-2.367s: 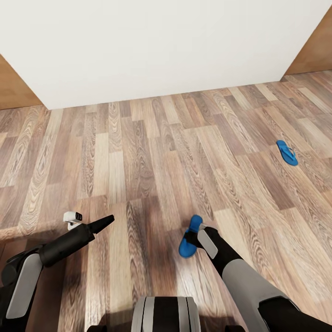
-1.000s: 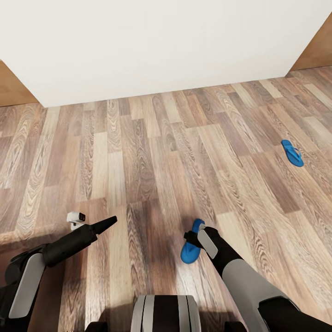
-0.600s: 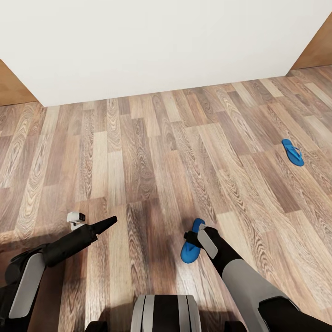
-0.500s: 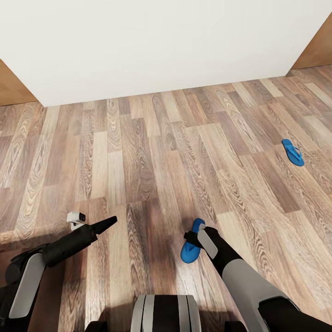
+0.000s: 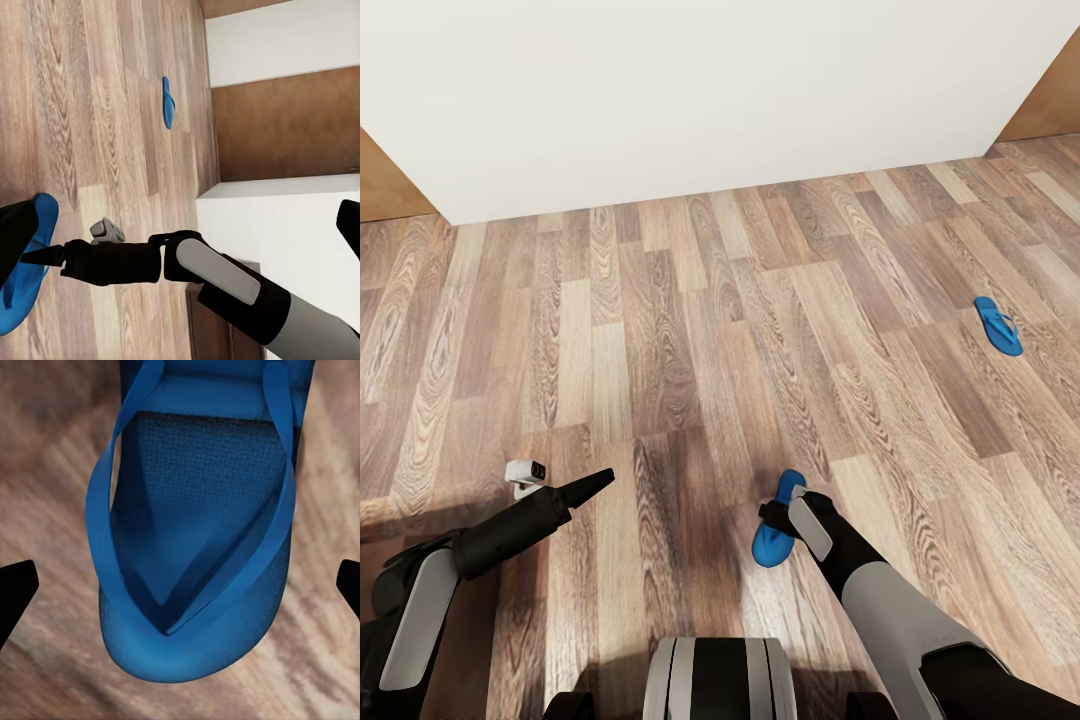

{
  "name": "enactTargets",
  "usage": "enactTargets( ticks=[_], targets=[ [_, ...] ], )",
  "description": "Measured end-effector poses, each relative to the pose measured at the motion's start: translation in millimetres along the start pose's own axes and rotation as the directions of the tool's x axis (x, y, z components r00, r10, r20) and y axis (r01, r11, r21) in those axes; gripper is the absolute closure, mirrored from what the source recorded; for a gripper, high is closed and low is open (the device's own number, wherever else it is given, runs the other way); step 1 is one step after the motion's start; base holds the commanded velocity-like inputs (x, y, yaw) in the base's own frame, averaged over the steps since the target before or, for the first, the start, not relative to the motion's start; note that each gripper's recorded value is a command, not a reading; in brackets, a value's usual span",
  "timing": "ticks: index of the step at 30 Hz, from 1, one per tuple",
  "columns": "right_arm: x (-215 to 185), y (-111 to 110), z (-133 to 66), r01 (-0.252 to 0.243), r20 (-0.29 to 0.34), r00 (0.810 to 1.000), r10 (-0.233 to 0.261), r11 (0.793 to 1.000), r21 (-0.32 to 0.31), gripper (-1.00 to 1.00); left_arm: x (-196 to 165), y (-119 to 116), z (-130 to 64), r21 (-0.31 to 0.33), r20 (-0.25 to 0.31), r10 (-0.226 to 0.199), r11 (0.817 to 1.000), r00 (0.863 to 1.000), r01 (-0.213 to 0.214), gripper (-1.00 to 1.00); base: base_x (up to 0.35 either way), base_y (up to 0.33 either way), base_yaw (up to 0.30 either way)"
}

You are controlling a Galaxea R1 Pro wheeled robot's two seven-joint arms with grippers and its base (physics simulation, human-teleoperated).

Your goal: In the bedroom, move the book from the bed onto either nightstand, and place the two sandals side by side next to the bed.

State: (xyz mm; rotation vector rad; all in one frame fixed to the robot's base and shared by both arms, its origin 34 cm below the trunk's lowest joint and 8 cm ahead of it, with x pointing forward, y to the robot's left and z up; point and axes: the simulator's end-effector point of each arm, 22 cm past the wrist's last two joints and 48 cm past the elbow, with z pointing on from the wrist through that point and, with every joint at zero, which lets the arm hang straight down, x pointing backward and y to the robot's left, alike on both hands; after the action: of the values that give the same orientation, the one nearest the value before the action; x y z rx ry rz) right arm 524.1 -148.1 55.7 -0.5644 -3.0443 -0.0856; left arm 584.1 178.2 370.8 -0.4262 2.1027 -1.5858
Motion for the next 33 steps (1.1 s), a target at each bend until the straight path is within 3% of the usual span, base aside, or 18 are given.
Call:
enactTargets(
  ticks=[33],
  targets=[
    [9,-4,11.5,-0.001,-0.023,1.0,0.002,1.0,0.009,-1.0,5,12,1.3,-0.012,-0.007,-0.02,1.0,1.0,0.02,-1.0,0.0,0.0,0.0]
  ],
)
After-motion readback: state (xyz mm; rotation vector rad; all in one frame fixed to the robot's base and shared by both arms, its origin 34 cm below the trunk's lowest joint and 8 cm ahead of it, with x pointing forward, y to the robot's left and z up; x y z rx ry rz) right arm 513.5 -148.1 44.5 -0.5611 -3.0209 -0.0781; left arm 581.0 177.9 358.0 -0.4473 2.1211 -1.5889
